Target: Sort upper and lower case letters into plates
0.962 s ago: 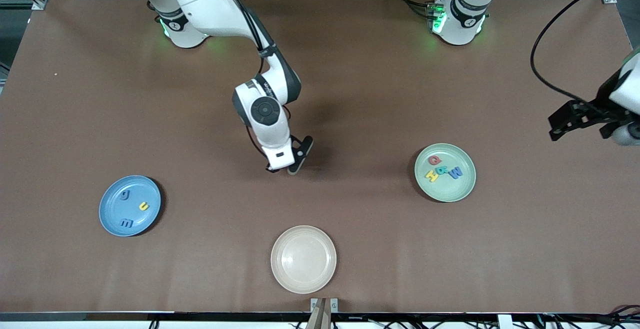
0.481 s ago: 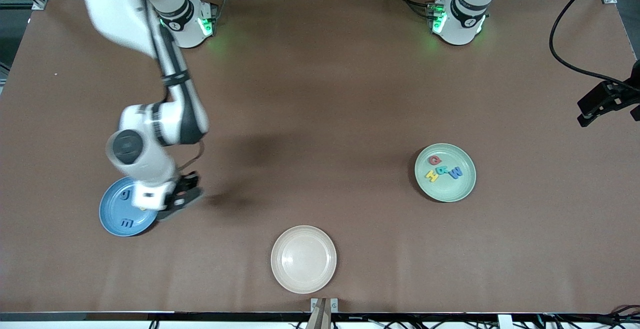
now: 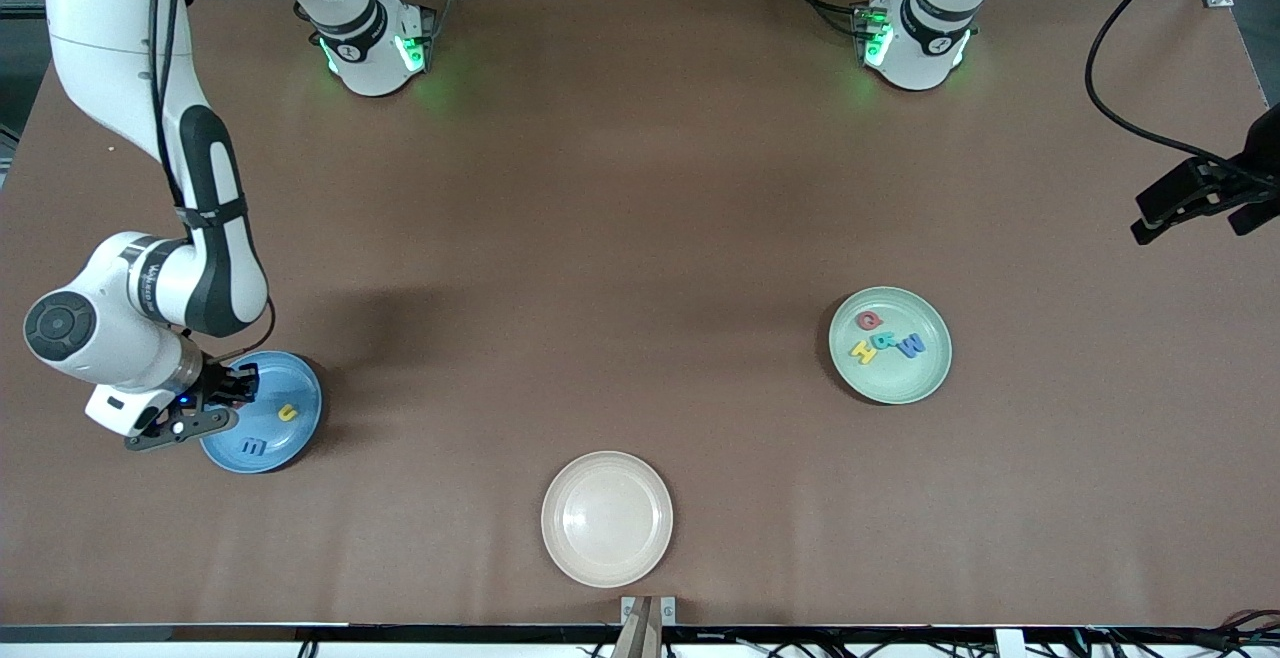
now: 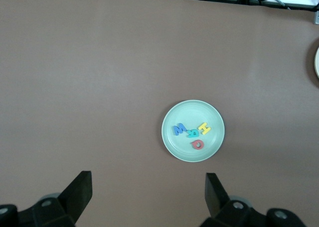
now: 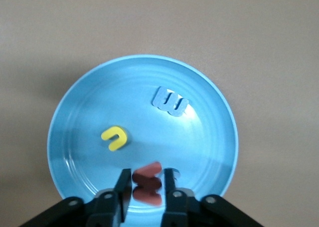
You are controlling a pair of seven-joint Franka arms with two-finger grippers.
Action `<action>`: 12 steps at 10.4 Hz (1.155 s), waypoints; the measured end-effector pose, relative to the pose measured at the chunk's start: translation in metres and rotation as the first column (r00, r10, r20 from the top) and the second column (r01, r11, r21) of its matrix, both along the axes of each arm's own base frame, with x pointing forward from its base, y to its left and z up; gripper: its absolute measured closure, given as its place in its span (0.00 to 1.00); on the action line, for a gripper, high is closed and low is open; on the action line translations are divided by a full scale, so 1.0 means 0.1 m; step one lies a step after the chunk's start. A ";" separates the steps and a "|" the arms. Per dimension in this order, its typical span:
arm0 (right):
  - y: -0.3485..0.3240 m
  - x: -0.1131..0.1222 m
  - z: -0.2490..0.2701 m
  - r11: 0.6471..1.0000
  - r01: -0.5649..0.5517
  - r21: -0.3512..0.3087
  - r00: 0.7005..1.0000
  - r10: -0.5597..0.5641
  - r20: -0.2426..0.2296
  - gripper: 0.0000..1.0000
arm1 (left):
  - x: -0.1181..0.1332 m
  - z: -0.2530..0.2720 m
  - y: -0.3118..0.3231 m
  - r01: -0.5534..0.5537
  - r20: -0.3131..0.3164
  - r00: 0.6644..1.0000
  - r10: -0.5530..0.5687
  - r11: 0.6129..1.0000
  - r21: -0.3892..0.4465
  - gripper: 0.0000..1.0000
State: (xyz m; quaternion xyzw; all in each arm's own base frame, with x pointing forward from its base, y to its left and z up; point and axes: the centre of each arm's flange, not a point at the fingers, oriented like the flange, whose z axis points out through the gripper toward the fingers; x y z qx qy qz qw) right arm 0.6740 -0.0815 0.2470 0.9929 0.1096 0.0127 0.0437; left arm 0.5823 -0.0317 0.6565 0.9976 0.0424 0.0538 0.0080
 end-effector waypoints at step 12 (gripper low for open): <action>0.01 -0.62 1.93 0.982 0.140 0.128 0.987 -0.127 -0.101 0.00 | -0.05 -0.21 -0.40 0.101 -0.076 0.992 -0.103 0.994 -0.029 0.00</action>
